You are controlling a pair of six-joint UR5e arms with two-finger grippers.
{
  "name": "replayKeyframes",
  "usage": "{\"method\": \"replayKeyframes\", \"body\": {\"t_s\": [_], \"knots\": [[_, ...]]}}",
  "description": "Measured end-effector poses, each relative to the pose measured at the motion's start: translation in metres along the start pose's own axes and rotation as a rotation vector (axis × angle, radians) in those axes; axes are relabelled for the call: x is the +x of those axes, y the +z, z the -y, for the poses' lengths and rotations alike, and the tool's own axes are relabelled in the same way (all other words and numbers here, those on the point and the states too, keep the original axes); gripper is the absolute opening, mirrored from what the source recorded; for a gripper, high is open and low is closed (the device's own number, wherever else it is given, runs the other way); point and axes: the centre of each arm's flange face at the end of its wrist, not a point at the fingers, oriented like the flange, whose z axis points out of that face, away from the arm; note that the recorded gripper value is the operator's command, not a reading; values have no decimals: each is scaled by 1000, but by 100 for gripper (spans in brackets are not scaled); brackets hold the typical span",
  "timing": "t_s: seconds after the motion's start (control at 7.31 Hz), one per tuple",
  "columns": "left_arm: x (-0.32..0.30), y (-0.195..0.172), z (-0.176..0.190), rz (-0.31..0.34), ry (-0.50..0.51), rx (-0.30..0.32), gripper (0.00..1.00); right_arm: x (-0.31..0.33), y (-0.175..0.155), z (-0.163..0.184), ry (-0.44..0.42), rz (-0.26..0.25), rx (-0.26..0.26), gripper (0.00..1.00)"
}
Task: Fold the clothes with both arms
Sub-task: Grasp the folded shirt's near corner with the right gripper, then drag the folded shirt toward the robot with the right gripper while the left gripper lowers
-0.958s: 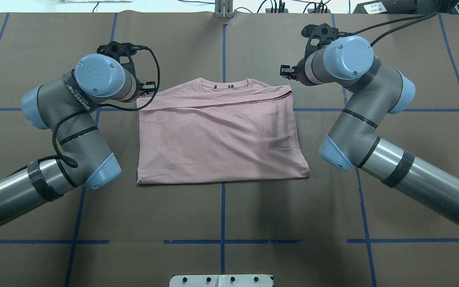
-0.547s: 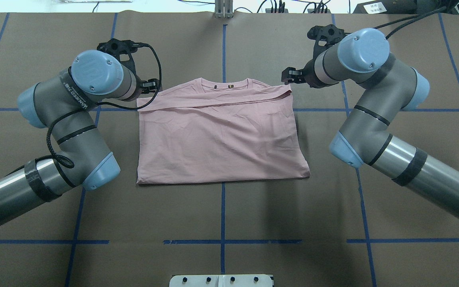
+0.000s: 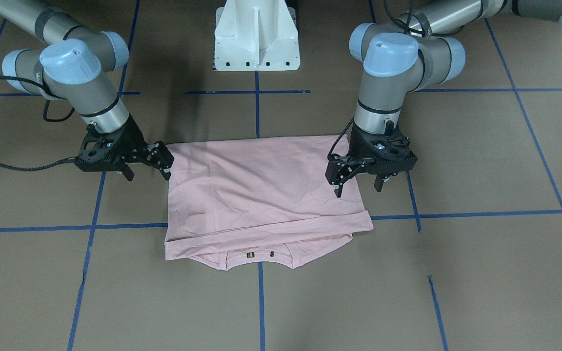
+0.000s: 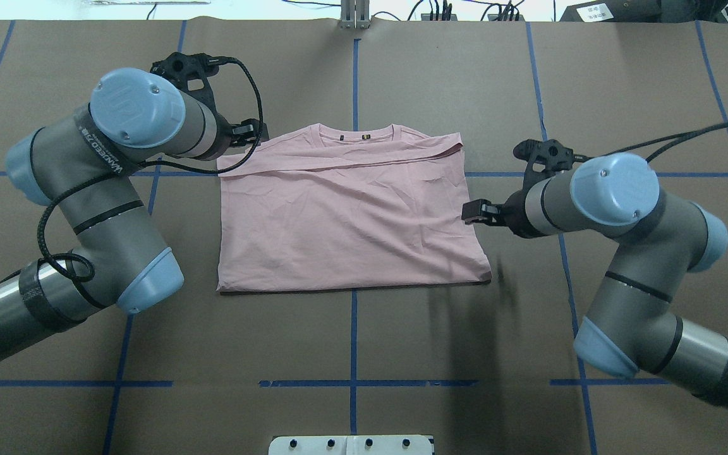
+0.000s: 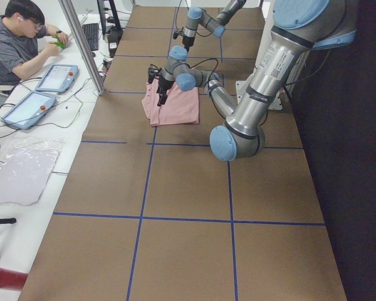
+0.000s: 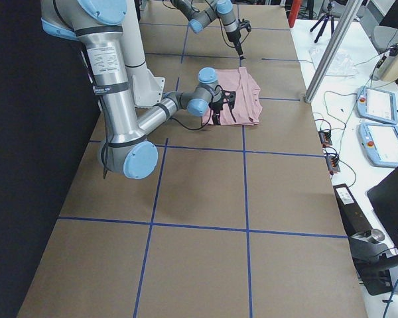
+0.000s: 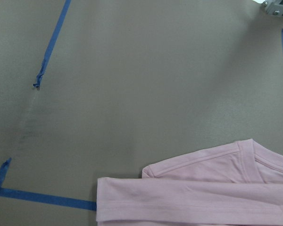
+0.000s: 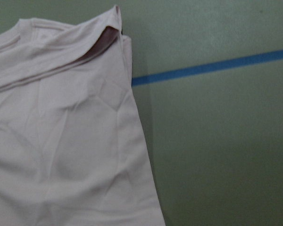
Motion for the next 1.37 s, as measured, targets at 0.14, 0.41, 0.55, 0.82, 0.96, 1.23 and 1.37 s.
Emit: {"method": "replayKeyframes", "body": {"t_s": [0.14,0.41,0.55,0.82,0.96,1.23,1.37], "knots": [[0,-3,-1,2,-8,-1,100,-2,13,-30,-18,-16,-14,88],[2,-11,-2,-6,-12,0,100,-5,24,-49,-35,-29,-21,82],[2,-19,-3,-15,-13,1,100,-5,25,-48,-40,-29,-18,66],[-3,-25,-6,-15,-17,1,100,-3,24,-43,-39,-31,-13,7],[-4,-25,-6,-14,-18,1,100,-2,24,-42,-44,-33,-14,0],[-5,-25,-7,-12,-17,1,100,1,23,-42,-57,-36,-13,0],[-5,-24,-7,-12,-16,0,100,2,23,-42,-59,-35,-17,0]]}}
